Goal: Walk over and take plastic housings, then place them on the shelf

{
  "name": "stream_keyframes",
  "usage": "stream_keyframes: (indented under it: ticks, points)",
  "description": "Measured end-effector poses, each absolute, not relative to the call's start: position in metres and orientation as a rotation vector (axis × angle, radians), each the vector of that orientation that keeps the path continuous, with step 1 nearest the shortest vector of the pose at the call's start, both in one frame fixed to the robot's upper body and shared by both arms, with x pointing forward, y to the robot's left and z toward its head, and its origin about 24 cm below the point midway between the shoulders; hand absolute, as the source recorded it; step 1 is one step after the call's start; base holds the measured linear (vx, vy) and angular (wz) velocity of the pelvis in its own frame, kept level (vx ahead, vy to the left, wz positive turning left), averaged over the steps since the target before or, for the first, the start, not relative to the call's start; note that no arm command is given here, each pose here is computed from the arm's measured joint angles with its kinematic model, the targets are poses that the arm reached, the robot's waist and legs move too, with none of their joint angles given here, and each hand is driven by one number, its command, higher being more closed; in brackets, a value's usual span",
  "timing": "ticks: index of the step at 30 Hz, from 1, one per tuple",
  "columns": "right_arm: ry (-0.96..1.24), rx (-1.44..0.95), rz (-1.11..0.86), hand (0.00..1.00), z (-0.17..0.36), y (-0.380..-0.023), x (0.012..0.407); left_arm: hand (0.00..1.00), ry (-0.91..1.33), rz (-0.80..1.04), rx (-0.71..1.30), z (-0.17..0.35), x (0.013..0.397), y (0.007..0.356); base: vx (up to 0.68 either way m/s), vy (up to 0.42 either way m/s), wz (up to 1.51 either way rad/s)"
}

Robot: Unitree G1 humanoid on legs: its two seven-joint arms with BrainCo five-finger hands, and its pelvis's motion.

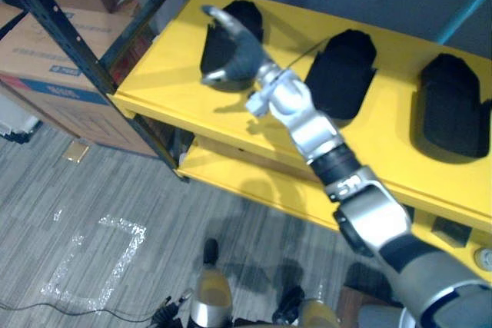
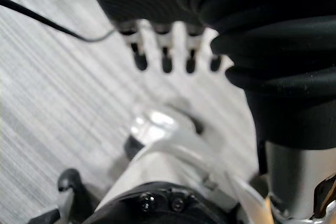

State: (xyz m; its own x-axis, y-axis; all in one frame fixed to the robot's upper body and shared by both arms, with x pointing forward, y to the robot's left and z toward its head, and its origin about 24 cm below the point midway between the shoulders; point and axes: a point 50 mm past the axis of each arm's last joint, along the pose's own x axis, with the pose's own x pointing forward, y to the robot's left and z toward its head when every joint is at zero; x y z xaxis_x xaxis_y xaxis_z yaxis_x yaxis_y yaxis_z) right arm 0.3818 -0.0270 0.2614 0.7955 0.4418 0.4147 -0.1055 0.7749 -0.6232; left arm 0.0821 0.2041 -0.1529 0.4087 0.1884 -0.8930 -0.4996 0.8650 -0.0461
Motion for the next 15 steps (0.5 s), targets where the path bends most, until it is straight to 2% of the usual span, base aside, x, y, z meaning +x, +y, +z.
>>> stream_keyframes:
  ticks: [9,15]
  points:
    - [-0.442,-0.668,0.06,0.0,0.248,-0.06,0.4,0.0,1.078,0.457,-0.321,-0.154,0.08,0.206,0.0,-0.001,-0.01]
    - [-0.43,-0.688,0.042,0.0,0.248,-0.07,0.402,0.0,1.076,0.462,-0.344,-0.154,0.082,0.204,0.0,0.0,0.0]
